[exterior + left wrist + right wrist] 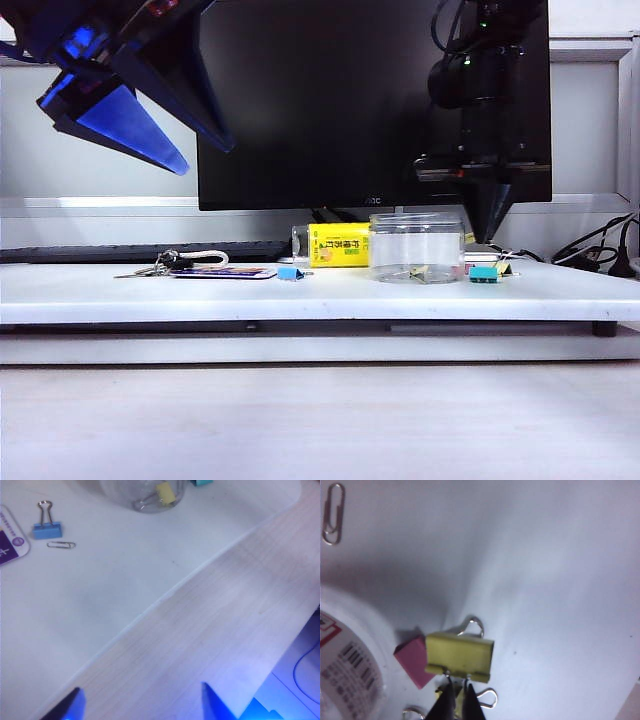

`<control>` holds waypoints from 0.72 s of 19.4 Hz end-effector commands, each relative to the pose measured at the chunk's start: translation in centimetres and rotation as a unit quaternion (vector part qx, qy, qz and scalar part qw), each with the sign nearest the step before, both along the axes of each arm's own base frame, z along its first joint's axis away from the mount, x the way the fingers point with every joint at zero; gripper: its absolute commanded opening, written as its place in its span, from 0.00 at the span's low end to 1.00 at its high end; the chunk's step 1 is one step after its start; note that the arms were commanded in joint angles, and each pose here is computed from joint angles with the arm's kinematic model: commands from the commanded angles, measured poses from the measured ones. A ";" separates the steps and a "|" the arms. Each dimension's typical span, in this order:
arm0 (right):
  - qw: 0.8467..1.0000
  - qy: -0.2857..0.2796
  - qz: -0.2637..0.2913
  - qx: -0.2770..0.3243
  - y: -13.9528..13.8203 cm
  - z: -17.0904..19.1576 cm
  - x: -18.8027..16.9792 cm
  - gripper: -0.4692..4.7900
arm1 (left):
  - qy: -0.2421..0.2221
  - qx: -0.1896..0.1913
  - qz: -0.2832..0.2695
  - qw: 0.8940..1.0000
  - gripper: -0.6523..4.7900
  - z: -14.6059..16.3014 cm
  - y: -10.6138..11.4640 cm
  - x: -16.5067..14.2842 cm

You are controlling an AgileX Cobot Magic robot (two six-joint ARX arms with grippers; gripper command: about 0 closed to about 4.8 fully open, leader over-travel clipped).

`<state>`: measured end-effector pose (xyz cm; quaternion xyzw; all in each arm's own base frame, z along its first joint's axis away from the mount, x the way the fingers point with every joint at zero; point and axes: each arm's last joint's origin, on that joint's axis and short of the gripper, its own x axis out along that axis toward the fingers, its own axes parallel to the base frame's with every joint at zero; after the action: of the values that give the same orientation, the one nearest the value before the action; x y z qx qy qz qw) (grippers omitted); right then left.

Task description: Take the clips out of the round transparent plastic box and place them on the table.

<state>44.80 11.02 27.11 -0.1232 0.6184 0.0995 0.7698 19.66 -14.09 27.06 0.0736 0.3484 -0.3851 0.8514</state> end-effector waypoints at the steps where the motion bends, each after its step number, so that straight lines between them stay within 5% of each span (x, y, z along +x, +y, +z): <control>1: 1.000 -0.007 -0.006 -0.003 -0.7 0.4 0.1 0.12 | -0.011 -0.010 -0.002 1.000 0.69 0.4 -0.1 0.1; 14: 1.000 -0.017 -0.013 -0.017 -0.8 1.0 -0.1 0.29 | -0.007 -0.007 -0.002 1.000 0.69 0.3 -0.1 0.1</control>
<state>44.97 10.22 27.15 -0.1324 0.6176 0.0759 0.7716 19.69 -14.12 27.11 0.0731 0.3452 -0.3857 0.8525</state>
